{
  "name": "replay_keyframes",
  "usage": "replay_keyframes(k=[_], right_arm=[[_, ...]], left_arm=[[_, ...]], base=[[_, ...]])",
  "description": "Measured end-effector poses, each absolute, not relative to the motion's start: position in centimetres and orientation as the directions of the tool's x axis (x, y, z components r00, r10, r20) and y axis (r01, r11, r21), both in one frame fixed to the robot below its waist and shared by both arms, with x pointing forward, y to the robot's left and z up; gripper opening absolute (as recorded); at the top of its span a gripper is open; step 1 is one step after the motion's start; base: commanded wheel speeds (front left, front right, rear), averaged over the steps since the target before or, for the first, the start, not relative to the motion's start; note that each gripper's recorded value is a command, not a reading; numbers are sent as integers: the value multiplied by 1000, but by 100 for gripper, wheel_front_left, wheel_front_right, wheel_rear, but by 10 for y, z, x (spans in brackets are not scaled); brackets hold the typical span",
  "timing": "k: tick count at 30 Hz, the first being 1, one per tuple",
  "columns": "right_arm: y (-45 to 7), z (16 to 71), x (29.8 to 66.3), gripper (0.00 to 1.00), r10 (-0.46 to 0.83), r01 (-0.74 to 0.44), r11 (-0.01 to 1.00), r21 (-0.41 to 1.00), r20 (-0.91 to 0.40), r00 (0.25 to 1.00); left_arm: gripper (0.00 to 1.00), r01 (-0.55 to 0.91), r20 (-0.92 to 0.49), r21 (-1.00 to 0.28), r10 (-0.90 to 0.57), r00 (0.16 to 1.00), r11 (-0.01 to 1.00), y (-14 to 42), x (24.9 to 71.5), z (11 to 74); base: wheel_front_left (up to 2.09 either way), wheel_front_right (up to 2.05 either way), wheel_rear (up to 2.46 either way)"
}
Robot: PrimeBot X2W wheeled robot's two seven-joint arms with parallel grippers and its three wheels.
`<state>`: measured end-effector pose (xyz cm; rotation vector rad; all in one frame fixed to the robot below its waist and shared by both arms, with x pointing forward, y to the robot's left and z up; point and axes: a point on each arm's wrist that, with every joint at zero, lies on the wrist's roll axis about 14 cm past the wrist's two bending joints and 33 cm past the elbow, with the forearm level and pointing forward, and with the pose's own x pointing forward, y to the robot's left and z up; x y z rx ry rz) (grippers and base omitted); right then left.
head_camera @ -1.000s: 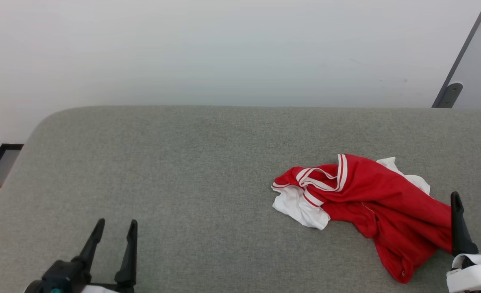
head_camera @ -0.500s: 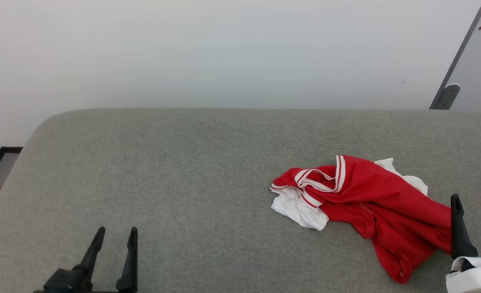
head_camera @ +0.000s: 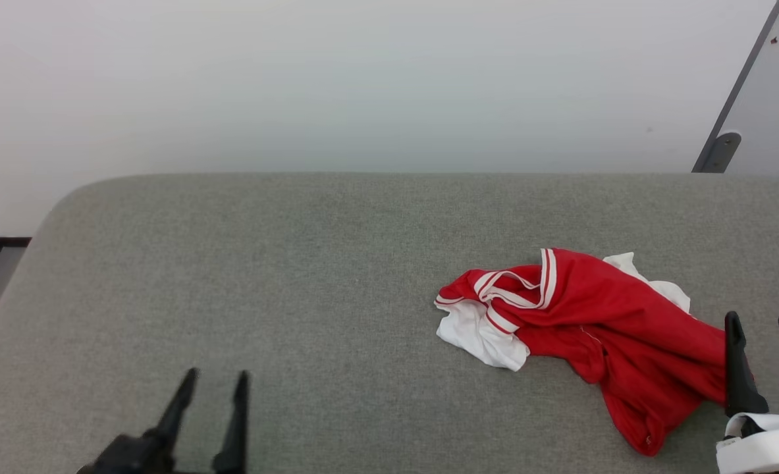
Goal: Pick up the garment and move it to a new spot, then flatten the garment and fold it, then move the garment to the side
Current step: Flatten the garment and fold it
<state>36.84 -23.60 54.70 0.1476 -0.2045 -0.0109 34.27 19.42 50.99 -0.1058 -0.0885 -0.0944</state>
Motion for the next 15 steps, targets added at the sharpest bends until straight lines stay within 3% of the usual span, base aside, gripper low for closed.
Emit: replay_keyframes(k=[6, 11, 15], right_arm=[[-229, 547, 374, 100, -15, -18, 988, 156, 204, 979], [-226, 554, 383, 100, -9, -28, 987, 161, 224, 974], [-227, 552, 389, 100, -25, -15, 984, 177, 221, 975]], left_arm=[[100, 308, 73, -55, -304, 950, 950, 149, 380, 530], [100, 484, -303, -95, -488, 818, 870, 107, 402, 494], [100, 535, -479, -230, -573, 665, 813, 80, 416, 484]], base=[[0, 0, 0], [0, 0, 0], [0, 0, 0]])
